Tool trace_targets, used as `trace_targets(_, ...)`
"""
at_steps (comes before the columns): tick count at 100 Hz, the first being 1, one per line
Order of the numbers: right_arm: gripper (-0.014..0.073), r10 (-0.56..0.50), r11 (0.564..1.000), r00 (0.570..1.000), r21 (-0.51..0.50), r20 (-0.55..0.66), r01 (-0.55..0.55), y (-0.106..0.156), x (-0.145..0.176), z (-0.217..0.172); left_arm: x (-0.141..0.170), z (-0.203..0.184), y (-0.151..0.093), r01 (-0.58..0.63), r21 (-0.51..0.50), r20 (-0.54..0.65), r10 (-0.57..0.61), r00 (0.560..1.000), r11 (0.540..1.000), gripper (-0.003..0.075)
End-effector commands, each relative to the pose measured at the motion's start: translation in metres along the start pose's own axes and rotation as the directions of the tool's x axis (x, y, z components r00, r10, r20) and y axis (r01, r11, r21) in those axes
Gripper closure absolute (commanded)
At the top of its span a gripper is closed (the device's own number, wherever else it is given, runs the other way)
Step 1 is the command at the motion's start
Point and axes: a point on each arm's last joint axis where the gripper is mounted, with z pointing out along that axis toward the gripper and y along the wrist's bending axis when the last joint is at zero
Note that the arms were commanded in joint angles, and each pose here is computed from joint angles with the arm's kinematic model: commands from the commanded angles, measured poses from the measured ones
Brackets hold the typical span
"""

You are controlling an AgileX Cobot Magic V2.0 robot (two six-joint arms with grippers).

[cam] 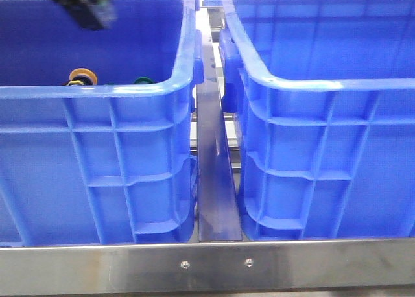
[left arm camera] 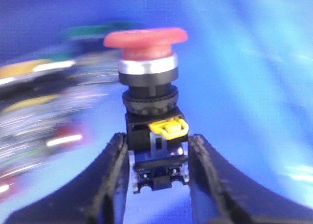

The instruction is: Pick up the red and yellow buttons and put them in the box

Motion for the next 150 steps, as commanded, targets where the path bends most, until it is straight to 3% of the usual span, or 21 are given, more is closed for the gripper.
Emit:
trace_targets(1,0.0664,-0.009,1.000,0.996,-0.011,0.093,0.010,0.001,-0.007,-0.002,-0.015,-0.017,-0.023,-0.030,0.078,0.149,0.018,0.989,0.996,0.0678)
trace_targets(39,0.0664,-0.009,1.000,0.996,-0.011,0.093,0.010,0.001,-0.007,-0.002,0.001,-0.011,-0.088,-0.169,0.248,0.119,0.144,0.983,0.954,0.0678)
trace_targets(88,0.0664,-0.003,1.000,0.991,-0.017,0.131,0.005,0.002,-0.010,-0.002,0.003,-0.011,-0.094,-0.177,0.267,0.115,0.151,0.982,0.947,0.0678)
trace_targets(104,0.0664,0.142,0.990,0.972,-0.044,0.186,-0.136,0.002,-0.020,-0.004,0.004,-0.011,-0.094,-0.178,0.268,0.103,0.155,0.983,0.947,0.0678)
trace_targets(119,0.0664,0.143,0.990,0.971,-0.040,0.191,-0.138,0.002,-0.040,-0.006,0.004,-0.011,-0.094,-0.178,0.268,0.103,0.155,0.983,0.947,0.0678)
trace_targets(128,0.0664,0.122,0.993,0.981,-0.022,0.152,-0.120,0.002,-0.054,-0.007,0.004,-0.011,-0.094,-0.178,0.268,0.103,0.155,0.983,0.947,0.0678)
trace_targets(150,0.0664,0.116,0.992,0.990,0.048,-0.078,-0.113,0.000,-0.084,-0.001,0.004,-0.011,-0.094,-0.178,0.268,0.103,0.155,0.983,0.947,0.0678)
